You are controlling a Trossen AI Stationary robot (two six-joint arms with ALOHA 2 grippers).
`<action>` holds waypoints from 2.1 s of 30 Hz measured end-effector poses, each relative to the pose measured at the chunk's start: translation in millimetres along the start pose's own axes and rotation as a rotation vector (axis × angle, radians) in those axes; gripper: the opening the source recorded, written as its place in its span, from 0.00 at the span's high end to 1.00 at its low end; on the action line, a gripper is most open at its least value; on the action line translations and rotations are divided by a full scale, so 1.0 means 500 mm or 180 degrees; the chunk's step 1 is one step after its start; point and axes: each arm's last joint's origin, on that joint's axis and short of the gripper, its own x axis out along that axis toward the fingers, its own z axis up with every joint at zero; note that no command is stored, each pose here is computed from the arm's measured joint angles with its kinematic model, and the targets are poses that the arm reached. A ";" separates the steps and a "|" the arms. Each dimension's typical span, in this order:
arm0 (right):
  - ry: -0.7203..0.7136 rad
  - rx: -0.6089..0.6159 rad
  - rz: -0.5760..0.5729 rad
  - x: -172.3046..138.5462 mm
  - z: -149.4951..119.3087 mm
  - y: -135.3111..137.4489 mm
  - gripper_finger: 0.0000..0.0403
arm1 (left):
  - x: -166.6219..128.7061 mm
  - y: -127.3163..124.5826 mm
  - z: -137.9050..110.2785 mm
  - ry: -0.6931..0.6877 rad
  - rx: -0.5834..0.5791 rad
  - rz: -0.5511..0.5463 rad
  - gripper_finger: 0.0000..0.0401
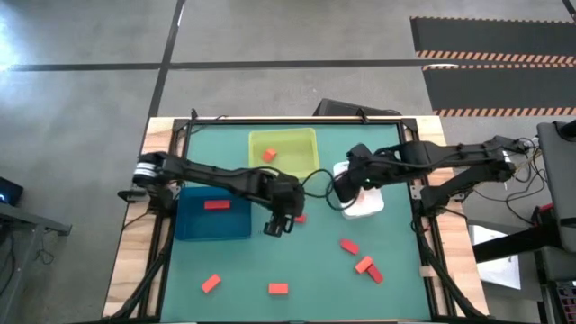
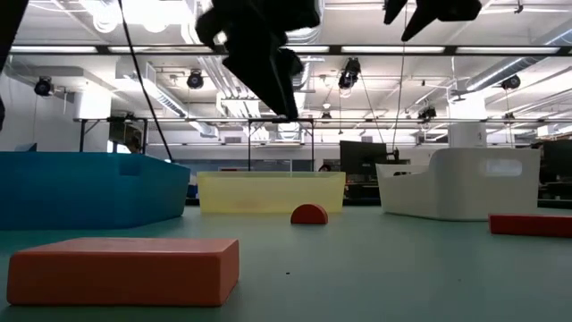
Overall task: Sort & place blocks by color
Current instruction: Put the red block into the dark blue bin
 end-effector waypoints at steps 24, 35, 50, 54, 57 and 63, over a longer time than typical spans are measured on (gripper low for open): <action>-0.0108 0.0203 0.0294 -0.087 -0.067 -0.009 0.55 | 0.174 0.015 -0.059 -0.0277 0.0033 -0.0030 0.54; -0.0161 0.0214 0.0257 -0.085 -0.067 -0.010 0.55 | 0.213 0.009 -0.090 -0.0450 -0.0197 0.0018 0.54; -0.0153 0.0239 0.0236 -0.082 -0.068 -0.010 0.55 | 0.230 0.005 -0.105 -0.0404 -0.0201 0.0006 0.69; -0.0152 0.0271 0.0236 -0.082 -0.068 -0.010 0.55 | 0.224 0.005 -0.102 -0.0412 -0.0205 0.0020 0.70; -0.0152 0.0276 0.0236 -0.082 -0.068 -0.010 0.55 | 0.212 0.008 -0.097 -0.0438 -0.0246 0.0058 0.68; -0.0266 0.0274 0.0199 -0.082 -0.066 -0.011 0.55 | 0.133 0.013 -0.079 -0.0611 -0.0284 0.0143 0.67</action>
